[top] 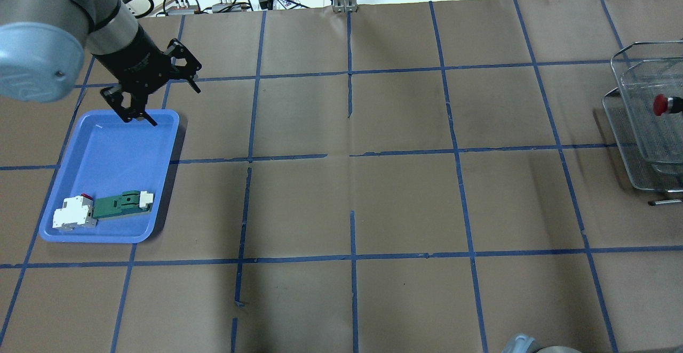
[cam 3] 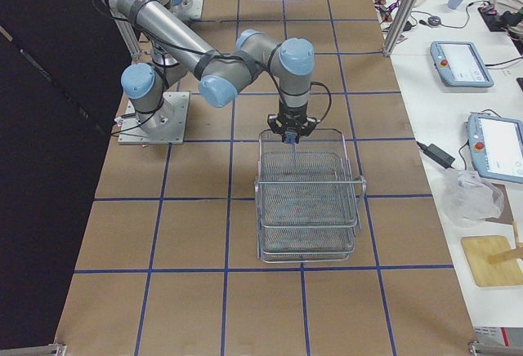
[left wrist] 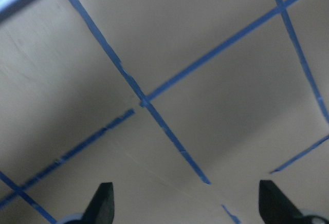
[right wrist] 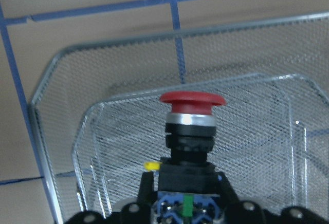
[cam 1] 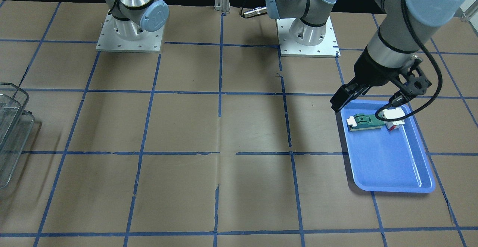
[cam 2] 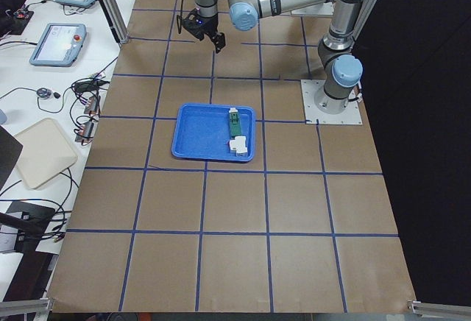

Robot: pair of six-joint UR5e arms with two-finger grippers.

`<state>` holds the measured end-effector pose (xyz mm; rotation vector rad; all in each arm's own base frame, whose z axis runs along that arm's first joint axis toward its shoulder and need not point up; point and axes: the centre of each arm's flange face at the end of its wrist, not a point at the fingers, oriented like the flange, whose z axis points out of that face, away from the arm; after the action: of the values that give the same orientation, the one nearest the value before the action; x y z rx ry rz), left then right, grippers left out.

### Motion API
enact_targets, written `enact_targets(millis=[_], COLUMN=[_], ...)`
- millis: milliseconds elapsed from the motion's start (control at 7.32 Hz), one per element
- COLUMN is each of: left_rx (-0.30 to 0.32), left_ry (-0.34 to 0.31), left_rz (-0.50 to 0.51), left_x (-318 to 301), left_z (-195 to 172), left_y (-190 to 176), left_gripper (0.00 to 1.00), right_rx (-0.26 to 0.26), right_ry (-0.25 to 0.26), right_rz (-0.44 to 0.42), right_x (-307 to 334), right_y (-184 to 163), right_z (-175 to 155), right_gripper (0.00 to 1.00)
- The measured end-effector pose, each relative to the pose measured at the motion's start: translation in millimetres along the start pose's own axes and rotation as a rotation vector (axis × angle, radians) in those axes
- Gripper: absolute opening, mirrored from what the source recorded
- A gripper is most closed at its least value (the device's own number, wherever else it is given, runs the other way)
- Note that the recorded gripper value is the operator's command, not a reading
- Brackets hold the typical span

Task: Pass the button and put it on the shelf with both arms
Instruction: 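Carry the button into the mesh basket with the right gripper while the left retracts, then open the right gripper to release the button in the basket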

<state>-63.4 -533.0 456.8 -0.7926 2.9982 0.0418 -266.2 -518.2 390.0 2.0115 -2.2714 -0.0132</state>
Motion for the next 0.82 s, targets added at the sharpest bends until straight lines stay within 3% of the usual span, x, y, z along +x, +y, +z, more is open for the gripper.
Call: enact_targets(millis=[137, 410, 547, 820], left_rx=[-0.011, -0.037, -0.045, -0.064], left_ry=[-0.023, -0.041, -0.045, -0.042], left_rz=[0.091, 0.147, 0.159, 0.269], left_x=[-2.7, -3.5, -4.1, -0.4], left_z=[-13.1, -10.6, -8.8, -2.2], left_y=[4.2, 4.7, 8.9, 24.0], left_gripper=[1.0, 1.0, 1.0, 1.0], right_rx=[0.0, 0.022, 0.05, 0.083], right_ry=[0.003, 0.001, 0.005, -0.006], right_rz=[-0.011, -0.014, -0.013, -0.016], right_x=[9.0, 17.2, 19.0, 19.1], right_y=[13.2, 19.3, 16.2, 12.3], right_z=[7.7, 20.7, 23.5, 26.0], right_gripper=[0.04, 0.75, 1.0, 1.0])
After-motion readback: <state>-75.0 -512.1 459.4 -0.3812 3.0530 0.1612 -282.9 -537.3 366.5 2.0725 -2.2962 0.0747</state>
